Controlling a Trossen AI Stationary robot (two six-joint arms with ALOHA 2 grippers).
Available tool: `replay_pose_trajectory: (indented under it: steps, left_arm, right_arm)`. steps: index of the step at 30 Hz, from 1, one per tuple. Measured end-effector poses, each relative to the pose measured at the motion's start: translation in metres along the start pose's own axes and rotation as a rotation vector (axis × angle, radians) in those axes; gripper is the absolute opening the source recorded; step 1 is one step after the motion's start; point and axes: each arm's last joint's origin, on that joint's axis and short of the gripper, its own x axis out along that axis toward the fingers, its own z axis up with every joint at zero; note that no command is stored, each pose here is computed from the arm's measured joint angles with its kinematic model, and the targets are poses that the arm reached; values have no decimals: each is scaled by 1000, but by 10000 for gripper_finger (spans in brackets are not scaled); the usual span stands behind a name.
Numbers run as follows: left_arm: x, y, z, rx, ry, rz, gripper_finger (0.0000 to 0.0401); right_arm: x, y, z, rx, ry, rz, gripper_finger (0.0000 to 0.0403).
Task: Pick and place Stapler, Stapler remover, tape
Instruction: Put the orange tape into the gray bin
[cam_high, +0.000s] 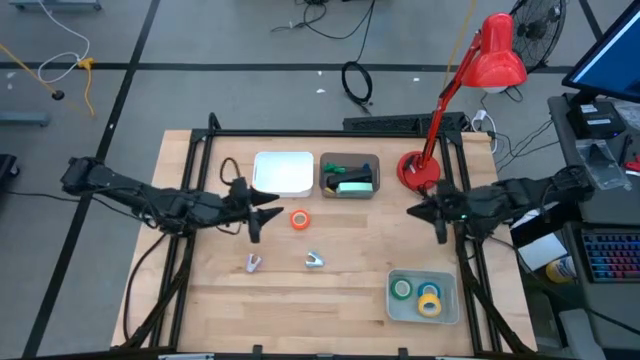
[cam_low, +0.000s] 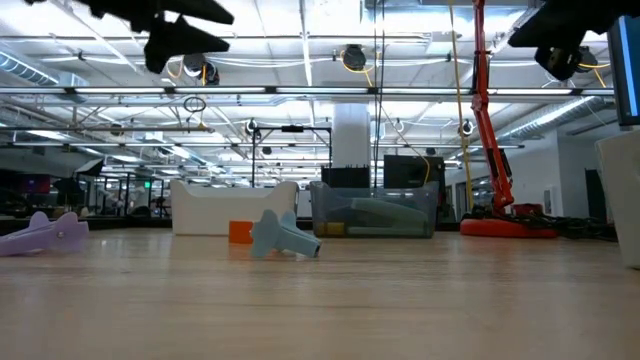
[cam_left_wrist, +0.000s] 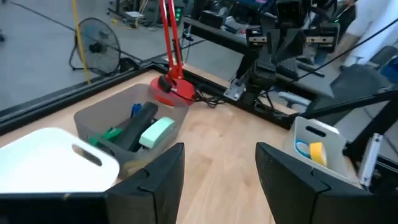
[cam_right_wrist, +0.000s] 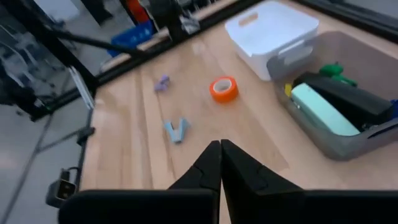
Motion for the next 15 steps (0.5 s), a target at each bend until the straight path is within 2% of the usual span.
replay_pose_trajectory:
  steps: [8, 15]
  left_arm:
    - [38, -25, 20, 78, 153, 141, 198]
    - [76, -40, 27, 109, 299, 159, 198]
  right_arm:
    - [-16, -24, -24, 33, -82, 57, 1]
    - [-19, -36, -42, 30, -104, 101, 1]
